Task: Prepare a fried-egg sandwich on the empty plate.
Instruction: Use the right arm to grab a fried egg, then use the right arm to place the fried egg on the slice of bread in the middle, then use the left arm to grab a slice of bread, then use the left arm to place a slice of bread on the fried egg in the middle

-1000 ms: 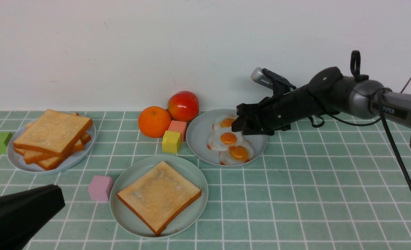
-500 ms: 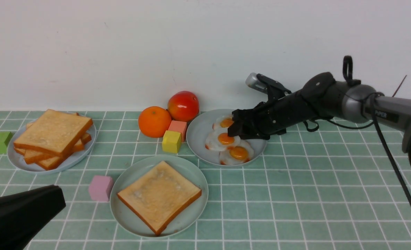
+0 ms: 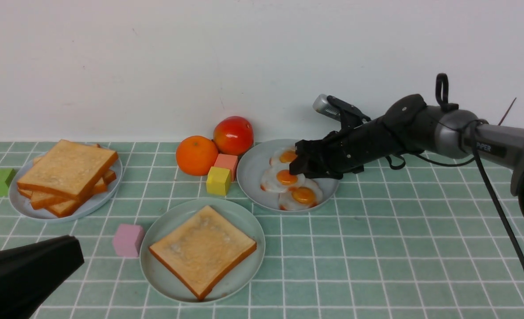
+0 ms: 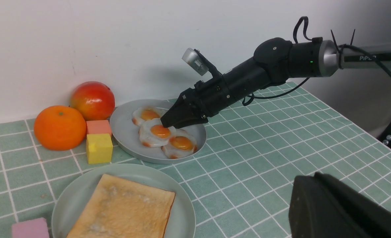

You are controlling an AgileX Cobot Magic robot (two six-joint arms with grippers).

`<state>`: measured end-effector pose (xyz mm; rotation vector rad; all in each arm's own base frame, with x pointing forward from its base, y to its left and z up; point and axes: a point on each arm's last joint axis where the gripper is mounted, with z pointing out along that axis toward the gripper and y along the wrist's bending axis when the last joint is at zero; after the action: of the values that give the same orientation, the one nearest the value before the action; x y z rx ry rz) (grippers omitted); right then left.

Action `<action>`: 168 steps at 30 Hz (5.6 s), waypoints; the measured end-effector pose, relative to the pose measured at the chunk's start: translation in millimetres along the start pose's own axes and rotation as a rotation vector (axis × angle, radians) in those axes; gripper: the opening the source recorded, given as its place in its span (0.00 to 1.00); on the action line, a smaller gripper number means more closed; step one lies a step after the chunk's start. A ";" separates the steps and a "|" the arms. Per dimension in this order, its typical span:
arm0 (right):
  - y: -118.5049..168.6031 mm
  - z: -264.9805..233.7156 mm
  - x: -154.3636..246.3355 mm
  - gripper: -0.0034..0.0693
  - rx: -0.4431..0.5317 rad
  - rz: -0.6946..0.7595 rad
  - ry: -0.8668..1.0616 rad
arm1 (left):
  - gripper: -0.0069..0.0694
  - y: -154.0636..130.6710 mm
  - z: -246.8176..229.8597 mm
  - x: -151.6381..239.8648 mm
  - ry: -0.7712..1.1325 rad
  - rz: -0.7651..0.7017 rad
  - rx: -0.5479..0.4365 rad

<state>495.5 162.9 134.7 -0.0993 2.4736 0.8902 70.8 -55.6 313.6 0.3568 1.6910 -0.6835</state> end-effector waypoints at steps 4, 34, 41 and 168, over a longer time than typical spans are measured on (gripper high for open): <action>-0.8 2.6 0.0 0.47 -0.011 0.019 -0.007 | 0.07 -0.1 0.0 0.0 0.000 -0.002 0.001; 80.7 -116.1 -21.8 0.13 -0.215 -0.163 0.067 | 0.08 5.2 -0.7 9.8 0.110 0.053 -0.054; 126.9 -73.6 56.6 0.13 -0.319 -0.152 0.254 | 0.08 7.0 -0.9 10.8 0.122 0.092 -0.072; 170.7 -389.4 189.7 0.08 0.121 -0.449 -0.108 | 0.10 26.0 276.1 51.3 0.913 0.424 -0.188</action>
<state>121.2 76.1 397.7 -0.5271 2.2636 0.5379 289.5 -211.4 227.4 0.9586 2.3957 -0.0069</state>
